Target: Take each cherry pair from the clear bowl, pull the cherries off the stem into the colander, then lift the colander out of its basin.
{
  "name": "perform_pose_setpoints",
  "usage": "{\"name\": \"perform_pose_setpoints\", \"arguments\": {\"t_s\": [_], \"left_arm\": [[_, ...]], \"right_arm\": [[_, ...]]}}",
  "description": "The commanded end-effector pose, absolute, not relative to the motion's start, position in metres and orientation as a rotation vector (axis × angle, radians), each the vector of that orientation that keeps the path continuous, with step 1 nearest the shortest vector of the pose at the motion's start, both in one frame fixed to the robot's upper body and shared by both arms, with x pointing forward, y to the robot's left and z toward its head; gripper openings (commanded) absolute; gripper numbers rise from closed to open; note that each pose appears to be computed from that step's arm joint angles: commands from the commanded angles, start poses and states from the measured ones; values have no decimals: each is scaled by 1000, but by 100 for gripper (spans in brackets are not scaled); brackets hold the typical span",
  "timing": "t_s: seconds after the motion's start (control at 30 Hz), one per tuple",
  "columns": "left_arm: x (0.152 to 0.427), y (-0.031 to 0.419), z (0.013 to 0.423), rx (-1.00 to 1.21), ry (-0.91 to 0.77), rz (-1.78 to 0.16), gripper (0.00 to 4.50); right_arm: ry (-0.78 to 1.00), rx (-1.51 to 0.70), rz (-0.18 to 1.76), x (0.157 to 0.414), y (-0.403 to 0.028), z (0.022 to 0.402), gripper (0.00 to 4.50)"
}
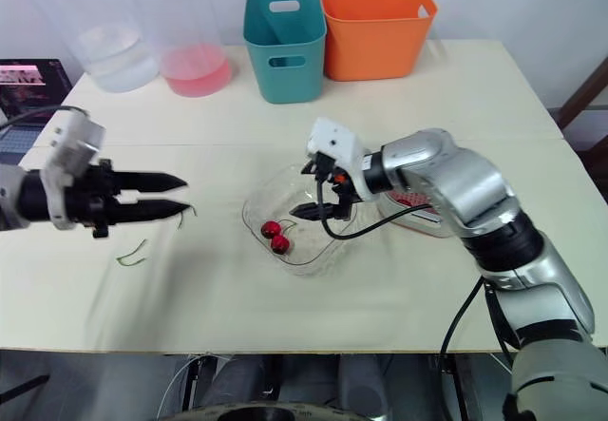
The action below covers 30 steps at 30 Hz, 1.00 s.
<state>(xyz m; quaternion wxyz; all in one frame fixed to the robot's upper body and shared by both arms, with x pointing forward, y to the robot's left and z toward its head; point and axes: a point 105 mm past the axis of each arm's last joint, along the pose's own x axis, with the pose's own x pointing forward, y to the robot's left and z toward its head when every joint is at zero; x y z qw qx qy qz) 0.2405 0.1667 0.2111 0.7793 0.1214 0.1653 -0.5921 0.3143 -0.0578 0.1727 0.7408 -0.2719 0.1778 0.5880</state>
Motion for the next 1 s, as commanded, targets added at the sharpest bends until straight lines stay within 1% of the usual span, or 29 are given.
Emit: {"name": "perform_pose_setpoints", "arguments": {"t_s": [0.03, 0.1, 0.33, 0.4, 0.63, 0.97, 1.0], "left_arm": [[237, 164, 208, 361, 375, -1300, 231], [237, 164, 201, 387, 397, -1305, 231], [234, 163, 198, 414, 407, -1314, 231], [234, 165, 195, 442, 420, -1310, 231], [237, 168, 196, 471, 411, -1288, 231], [242, 169, 199, 468, 386, -1270, 231], [242, 168, 199, 467, 384, -1269, 235]], "right_arm": [[346, -704, 1315, 320, -46, 171, 450], [352, -730, 1331, 321, -41, 166, 450], [396, -819, 1545, 304, -32, 153, 450], [410, -851, 1591, 303, -30, 148, 450], [382, -928, 1637, 312, -21, 145, 450], [399, -998, 1679, 316, -14, 130, 450], [397, -1001, 1675, 317, -13, 128, 422]]}}
